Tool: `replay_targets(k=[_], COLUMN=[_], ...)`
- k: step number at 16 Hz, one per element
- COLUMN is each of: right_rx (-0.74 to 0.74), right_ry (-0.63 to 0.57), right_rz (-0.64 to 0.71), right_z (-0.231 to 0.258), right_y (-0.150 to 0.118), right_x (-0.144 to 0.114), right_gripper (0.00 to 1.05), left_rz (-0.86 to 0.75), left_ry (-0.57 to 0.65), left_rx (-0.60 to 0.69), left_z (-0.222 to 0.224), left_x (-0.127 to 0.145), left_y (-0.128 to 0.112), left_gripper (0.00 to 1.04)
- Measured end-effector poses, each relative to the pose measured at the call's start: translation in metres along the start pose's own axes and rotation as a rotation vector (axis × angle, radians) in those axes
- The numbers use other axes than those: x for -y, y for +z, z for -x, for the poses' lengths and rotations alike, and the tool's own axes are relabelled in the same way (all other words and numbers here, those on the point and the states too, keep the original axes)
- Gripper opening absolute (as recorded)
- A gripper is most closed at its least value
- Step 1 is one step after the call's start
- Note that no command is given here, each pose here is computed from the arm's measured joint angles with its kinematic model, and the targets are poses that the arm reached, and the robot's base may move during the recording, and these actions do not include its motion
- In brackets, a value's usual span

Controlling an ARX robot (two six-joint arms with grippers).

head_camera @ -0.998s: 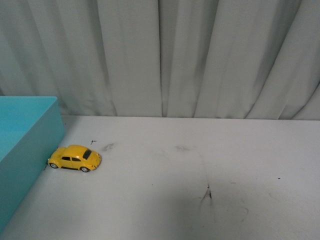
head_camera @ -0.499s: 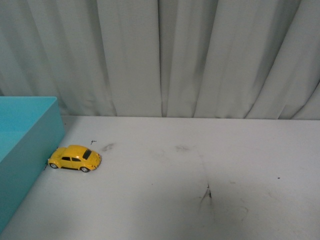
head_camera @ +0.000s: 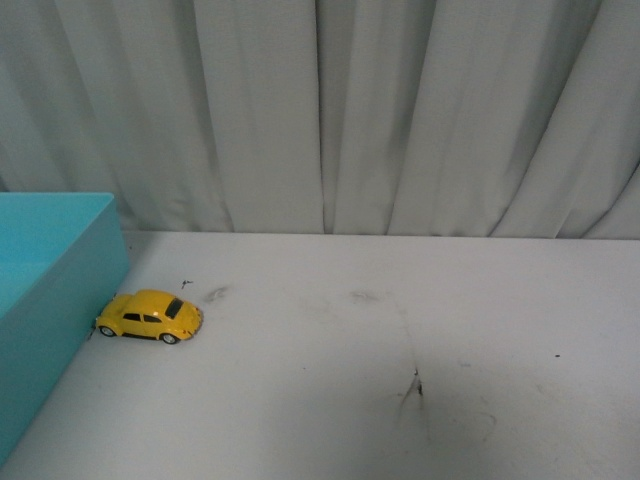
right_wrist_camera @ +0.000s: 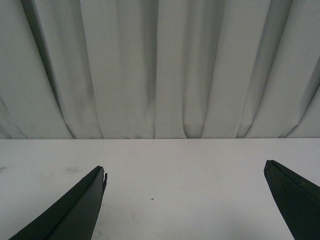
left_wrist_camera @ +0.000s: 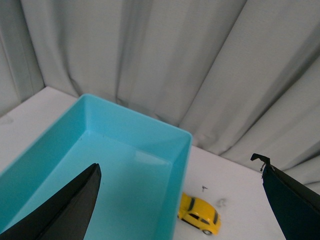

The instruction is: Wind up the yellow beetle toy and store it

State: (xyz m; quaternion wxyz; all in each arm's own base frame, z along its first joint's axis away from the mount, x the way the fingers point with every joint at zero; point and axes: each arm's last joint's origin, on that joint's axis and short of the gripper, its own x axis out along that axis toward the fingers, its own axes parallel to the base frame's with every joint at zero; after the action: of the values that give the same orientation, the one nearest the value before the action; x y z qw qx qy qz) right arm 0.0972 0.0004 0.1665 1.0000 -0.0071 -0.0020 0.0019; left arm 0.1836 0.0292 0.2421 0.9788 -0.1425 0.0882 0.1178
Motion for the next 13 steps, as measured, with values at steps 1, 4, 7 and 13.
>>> replay_targets(k=[1,4,7,13], right_rx=[0.0,0.0,0.0,0.0], right_ry=[0.0,0.001,0.0,0.0], right_rz=[0.0,0.0,0.0,0.0], right_z=[0.0,0.0,0.0,0.0], right_y=[0.0,0.0,0.0,0.0], right_x=[0.0,0.0,0.0,0.0], right_gripper=[0.98,0.98,0.98,0.98], left_rz=[-0.023,-0.088,-0.214,-0.633], left_ry=[-0.003,-0.039,-0.121,-0.555], left_rx=[-0.002,-0.045,-0.112,-0.276], left_z=[-0.013,-0.054,-0.107,-0.162], left_x=[0.002,0.011,0.035,0.114], left_y=[0.004,0.012,0.017,-0.005], left_gripper=[0.98,0.98,0.98,0.98])
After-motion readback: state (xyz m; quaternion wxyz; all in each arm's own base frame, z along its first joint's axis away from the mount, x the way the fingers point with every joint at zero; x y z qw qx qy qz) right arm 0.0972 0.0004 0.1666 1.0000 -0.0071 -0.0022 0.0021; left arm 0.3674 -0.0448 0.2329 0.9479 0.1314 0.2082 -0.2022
